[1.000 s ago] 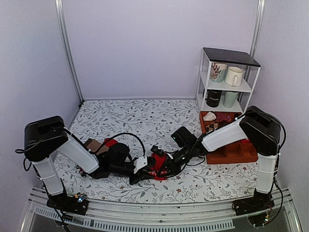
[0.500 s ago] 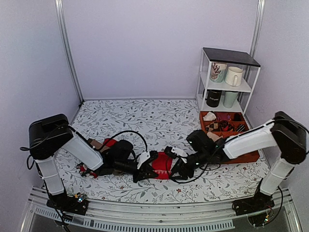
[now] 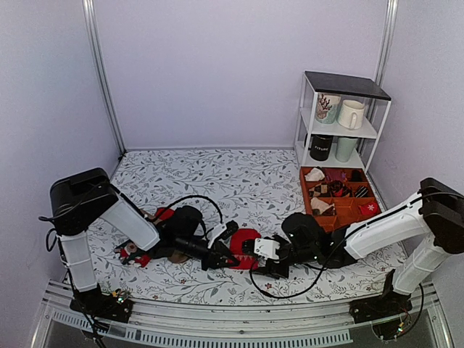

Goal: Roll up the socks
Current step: Roll a pair of socks at the center of the board.

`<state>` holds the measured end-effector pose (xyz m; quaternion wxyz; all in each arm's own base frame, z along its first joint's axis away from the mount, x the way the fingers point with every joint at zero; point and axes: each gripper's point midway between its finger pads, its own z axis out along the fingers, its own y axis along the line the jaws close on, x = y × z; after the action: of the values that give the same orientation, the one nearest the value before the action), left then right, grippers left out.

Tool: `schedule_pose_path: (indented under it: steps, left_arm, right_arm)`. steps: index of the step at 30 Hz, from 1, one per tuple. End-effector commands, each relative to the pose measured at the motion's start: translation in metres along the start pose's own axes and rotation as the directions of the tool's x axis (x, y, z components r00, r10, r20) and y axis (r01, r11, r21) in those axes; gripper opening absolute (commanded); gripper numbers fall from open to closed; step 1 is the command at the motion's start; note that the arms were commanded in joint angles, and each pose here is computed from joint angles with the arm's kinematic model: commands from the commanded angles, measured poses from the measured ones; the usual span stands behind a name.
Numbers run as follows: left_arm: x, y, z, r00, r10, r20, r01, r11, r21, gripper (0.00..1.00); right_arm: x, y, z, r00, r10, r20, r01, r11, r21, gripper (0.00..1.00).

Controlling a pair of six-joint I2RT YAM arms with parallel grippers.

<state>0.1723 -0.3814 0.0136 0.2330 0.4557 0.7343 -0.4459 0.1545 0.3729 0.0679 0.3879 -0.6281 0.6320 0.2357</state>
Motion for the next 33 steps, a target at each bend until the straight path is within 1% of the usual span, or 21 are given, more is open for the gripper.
schedule_pose_path:
  steps: [1, 6, 14, 16, 18, 20, 23, 24, 25, 26, 28, 30, 32, 33]
  left_arm:
    - [0.134, 0.007, -0.014, 0.875, -0.305, -0.375, 0.278, 0.952, -0.126, 0.0]
    - [0.136, 0.007, -0.016, 0.873, -0.316, -0.373, 0.289, 0.949, -0.126, 0.0]
    - [0.139, 0.008, -0.015, 0.867, -0.325, -0.379, 0.302, 0.946, -0.12, 0.0]
    - [0.14, 0.008, -0.015, 0.866, -0.324, -0.38, 0.303, 0.946, -0.117, 0.0]
    - [0.14, 0.008, -0.014, 0.866, -0.324, -0.381, 0.303, 0.946, -0.115, 0.0]
    - [0.14, 0.009, -0.014, 0.865, -0.327, -0.381, 0.306, 0.945, -0.115, 0.0]
    - [0.141, 0.01, -0.012, 0.861, -0.327, -0.389, 0.306, 0.945, -0.116, 0.0]
    - [0.14, 0.012, -0.012, 0.864, -0.322, -0.387, 0.297, 0.947, -0.124, 0.02]
    - [0.137, 0.014, -0.012, 0.872, -0.311, -0.378, 0.281, 0.951, -0.131, 0.08]
    - [0.13, 0.014, -0.013, 0.887, -0.29, -0.359, 0.261, 0.957, -0.128, 0.15]
    - [0.111, 0.018, -0.016, 0.926, -0.231, -0.299, 0.197, 0.97, -0.142, 0.24]
    - [0.072, 0.015, -0.026, 0.974, -0.123, -0.193, 0.094, 0.984, -0.152, 0.33]
    - [0.043, 0.011, -0.037, 0.995, 0.001, -0.098, -0.018, 0.985, -0.171, 0.37]
    - [0.028, 0.008, -0.044, 0.997, 0.07, -0.044, -0.077, 0.98, -0.185, 0.42]
  right_arm:
    - [0.002, -0.011, 0.019, 0.997, -0.07, -0.041, 0.072, 0.996, 0.056, 0.59]
    - [0.007, -0.009, 0.025, 0.997, -0.063, -0.046, 0.065, 0.997, 0.051, 0.59]
    - [0.009, -0.005, 0.034, 0.996, -0.065, -0.054, 0.067, 0.997, 0.043, 0.55]
    - [0.013, -0.003, 0.037, 0.996, -0.06, -0.065, 0.062, 0.998, 0.029, 0.51]
    - [0.018, -0.001, 0.041, 0.996, -0.05, -0.08, 0.051, 0.999, 0.017, 0.44]
    - [0.021, 0.002, 0.045, 0.995, -0.033, -0.092, 0.033, 0.999, -0.001, 0.33]
    - [0.029, 0.005, 0.049, 0.99, 0.015, -0.138, -0.017, 1.0, -0.017, 0.26]
    - [0.033, 0.007, 0.05, 0.987, 0.03, -0.156, -0.034, 0.999, -0.026, 0.24]
    - [0.036, 0.009, 0.051, 0.984, 0.054, -0.17, -0.061, 0.998, -0.033, 0.23]
    - [0.04, 0.013, 0.051, 0.98, 0.07, -0.185, -0.08, 0.996, -0.05, 0.22]
    - [0.046, 0.02, 0.05, 0.971, 0.111, -0.21, -0.132, 0.987, -0.087, 0.21]
    - [0.053, 0.026, 0.047, 0.953, 0.186, -0.24, -0.222, 0.966, -0.133, 0.2]
    - [0.064, 0.03, 0.045, 0.921, 0.268, -0.283, -0.324, 0.93, -0.173, 0.2]
    - [0.068, 0.032, 0.044, 0.907, 0.298, -0.298, -0.364, 0.911, -0.196, 0.2]
